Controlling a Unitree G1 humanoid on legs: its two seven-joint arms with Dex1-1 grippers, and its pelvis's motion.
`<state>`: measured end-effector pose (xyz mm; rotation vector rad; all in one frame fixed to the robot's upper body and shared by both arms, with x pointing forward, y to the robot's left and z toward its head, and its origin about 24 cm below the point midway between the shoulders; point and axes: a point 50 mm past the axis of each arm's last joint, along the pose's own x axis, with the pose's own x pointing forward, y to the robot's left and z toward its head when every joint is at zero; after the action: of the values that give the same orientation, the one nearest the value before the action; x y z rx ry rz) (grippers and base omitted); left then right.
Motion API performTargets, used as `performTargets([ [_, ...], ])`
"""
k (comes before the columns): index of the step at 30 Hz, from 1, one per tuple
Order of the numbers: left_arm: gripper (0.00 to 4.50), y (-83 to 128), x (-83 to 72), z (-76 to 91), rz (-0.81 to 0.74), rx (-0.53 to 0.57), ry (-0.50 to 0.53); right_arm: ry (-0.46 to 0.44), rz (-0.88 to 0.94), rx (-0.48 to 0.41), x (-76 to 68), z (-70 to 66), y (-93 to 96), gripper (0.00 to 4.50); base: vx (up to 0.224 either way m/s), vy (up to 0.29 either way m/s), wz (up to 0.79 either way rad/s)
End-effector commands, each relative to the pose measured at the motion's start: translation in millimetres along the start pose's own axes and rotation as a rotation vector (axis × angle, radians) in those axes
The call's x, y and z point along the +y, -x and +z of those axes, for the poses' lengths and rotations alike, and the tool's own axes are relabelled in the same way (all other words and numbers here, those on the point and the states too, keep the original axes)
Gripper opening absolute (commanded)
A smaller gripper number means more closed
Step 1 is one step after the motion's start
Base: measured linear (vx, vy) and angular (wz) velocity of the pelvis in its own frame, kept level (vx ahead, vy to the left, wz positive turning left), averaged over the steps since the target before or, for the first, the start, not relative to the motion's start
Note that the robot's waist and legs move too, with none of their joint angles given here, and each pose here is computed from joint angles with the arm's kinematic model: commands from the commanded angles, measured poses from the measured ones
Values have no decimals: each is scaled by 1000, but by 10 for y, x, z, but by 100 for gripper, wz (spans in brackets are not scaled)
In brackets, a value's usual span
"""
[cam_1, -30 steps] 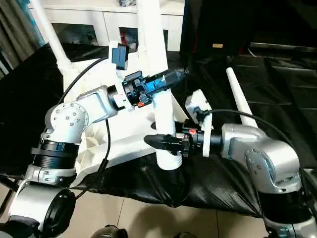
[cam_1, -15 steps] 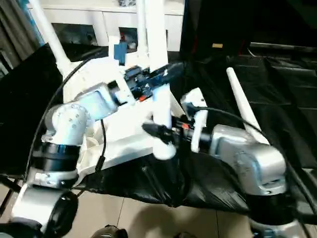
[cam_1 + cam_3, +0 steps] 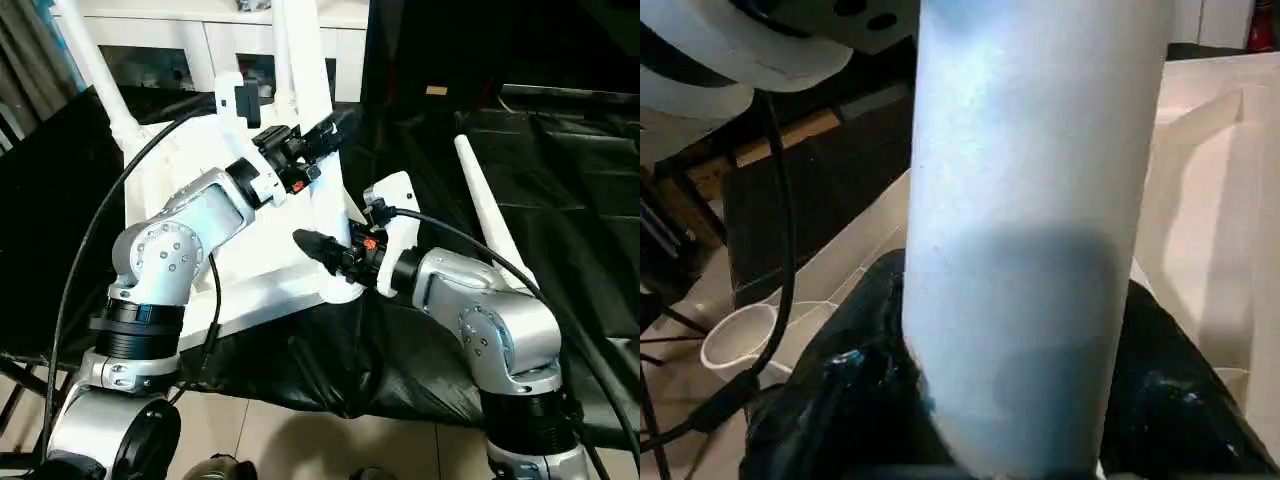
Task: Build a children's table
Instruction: Pick table leg
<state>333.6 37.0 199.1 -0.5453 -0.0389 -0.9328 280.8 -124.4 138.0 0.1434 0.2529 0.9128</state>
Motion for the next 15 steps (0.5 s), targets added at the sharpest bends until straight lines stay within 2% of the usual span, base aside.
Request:
performTargets([
  [1, 183, 19, 9, -36, -19, 34, -31, 41, 104, -48, 117, 166, 15, 265, 0, 0, 0],
  [6, 182, 16, -45, -41, -132, 80, -54, 46, 181, 22, 68, 160, 137, 316, 0, 0, 0],
  [8, 181, 14, -79, -34, -203, 93, -34, 46, 227, 66, 56, 137, 189, 320, 0, 0, 0],
  [12, 181, 14, -87, -18, -225, 98, -30, 47, 248, 107, 48, 104, 219, 322, 0, 0, 0],
  [15, 181, 18, -130, -4, -276, 104, 12, 49, 249, 130, 7, 86, 230, 322, 0, 0, 0],
])
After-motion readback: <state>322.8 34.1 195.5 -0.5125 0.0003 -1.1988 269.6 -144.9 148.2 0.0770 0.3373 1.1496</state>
